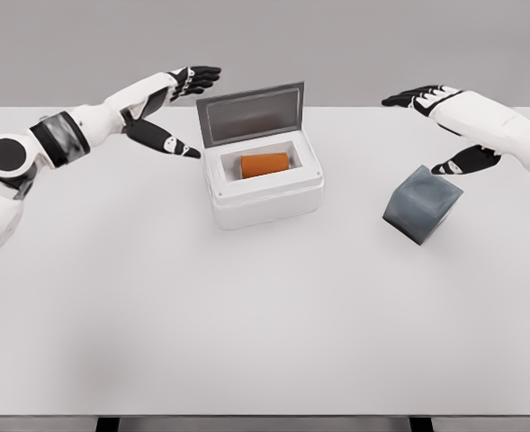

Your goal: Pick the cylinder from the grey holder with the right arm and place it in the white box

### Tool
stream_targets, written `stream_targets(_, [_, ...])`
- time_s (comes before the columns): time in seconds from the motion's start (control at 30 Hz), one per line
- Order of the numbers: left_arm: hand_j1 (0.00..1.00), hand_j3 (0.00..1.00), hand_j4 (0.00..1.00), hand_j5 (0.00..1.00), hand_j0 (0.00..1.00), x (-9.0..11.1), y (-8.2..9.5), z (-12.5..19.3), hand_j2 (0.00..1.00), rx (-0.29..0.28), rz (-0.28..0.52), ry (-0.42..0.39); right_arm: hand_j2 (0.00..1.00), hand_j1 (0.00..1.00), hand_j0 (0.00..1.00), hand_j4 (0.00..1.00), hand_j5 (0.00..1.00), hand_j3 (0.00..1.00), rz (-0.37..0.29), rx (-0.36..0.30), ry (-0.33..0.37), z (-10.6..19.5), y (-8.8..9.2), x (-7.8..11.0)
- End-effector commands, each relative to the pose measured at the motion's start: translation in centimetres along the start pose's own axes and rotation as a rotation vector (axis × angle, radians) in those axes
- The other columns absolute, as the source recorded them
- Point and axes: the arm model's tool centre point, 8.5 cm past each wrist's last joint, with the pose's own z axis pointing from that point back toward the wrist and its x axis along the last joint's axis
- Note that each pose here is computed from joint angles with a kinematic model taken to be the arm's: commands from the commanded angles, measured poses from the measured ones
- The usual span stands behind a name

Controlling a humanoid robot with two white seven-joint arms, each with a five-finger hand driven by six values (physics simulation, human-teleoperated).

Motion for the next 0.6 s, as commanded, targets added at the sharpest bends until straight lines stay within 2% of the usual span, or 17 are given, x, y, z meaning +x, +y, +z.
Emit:
stream_targets(0.0, [1.0, 1.0, 1.0, 1.0, 1.0, 0.4, -0.1, -0.1, 1.0, -0.001, -0.012, -0.027, 1.0, 1.0, 1.0, 1.0, 1.0, 1.0, 0.011, -0.008, -0.014, 0.1, -0.4, 0.6])
stream_targets(0.17, [1.0, 1.0, 1.0, 1.0, 1.0, 0.3, -0.4, 0.0, 1.0, -0.01, -0.002, -0.029, 1.0, 1.0, 1.0, 1.0, 1.0, 1.0, 0.02, -0.013, -0.019, 0.3, -0.9, 0.8])
stream_targets(0.37, [1.0, 1.0, 1.0, 1.0, 1.0, 0.8, -1.0, 0.0, 1.0, -0.027, -0.007, -0.041, 1.0, 1.0, 1.0, 1.0, 1.0, 1.0, 0.032, -0.014, -0.051, 0.2, -0.7, 2.1])
stream_targets(0.57, [1.0, 1.0, 1.0, 1.0, 1.0, 0.7, -1.0, 0.1, 1.0, -0.025, -0.001, -0.044, 1.0, 1.0, 1.0, 1.0, 1.0, 1.0, 0.016, -0.016, -0.041, 0.0, -0.6, 2.1])
